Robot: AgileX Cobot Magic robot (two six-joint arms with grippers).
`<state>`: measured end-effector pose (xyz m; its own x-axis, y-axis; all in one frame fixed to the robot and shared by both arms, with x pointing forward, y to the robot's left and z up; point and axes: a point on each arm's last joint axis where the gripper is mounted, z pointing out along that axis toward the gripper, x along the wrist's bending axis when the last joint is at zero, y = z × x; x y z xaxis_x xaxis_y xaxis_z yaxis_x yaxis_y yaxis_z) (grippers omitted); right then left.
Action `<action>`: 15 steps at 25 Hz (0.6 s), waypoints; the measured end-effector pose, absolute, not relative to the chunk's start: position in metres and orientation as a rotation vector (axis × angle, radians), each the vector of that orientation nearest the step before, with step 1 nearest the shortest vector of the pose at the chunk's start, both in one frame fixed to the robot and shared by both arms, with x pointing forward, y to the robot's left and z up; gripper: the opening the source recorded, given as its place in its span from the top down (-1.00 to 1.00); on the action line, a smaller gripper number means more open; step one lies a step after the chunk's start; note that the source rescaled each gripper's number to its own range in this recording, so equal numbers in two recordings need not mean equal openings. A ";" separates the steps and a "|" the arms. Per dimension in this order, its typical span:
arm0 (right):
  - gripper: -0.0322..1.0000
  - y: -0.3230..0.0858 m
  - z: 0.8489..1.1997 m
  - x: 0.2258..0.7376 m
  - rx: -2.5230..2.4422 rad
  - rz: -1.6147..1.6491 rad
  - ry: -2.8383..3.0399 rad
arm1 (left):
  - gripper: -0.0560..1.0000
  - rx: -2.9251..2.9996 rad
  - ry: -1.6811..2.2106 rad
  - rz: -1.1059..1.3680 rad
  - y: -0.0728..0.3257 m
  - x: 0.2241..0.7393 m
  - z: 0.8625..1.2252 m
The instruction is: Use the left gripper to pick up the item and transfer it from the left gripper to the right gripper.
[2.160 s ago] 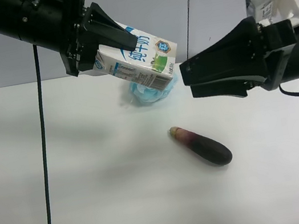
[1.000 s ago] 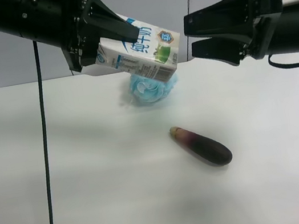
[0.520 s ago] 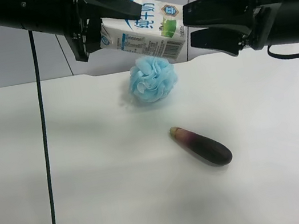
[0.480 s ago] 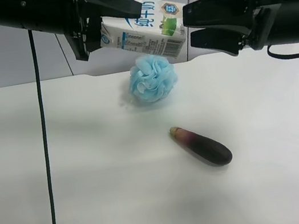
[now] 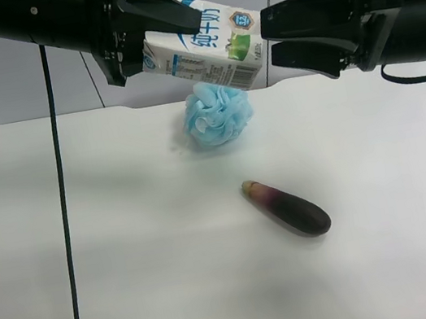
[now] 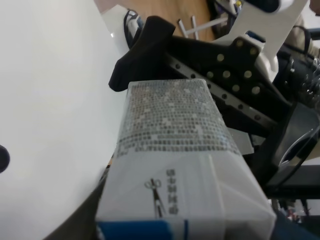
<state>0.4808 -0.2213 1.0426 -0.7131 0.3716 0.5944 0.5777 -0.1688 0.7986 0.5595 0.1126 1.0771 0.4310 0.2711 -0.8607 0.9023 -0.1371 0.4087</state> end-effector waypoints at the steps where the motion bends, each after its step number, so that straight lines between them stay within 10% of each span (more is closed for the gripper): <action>1: -1.00 -0.221 1.043 0.481 -1.109 -2.004 -1.920 | 0.88 1.666 1.022 -0.757 0.112 0.559 1.077; 15: -1.00 -0.220 1.043 0.480 -1.079 -2.016 -1.949 | 0.88 1.688 0.773 -0.677 0.089 0.552 1.077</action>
<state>0.4803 -0.2196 1.0426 -0.7338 0.3717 0.5687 0.5558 -0.1530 0.8171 0.5522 0.0890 1.0774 0.6233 0.1512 -0.7673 0.7805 -0.1812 0.5983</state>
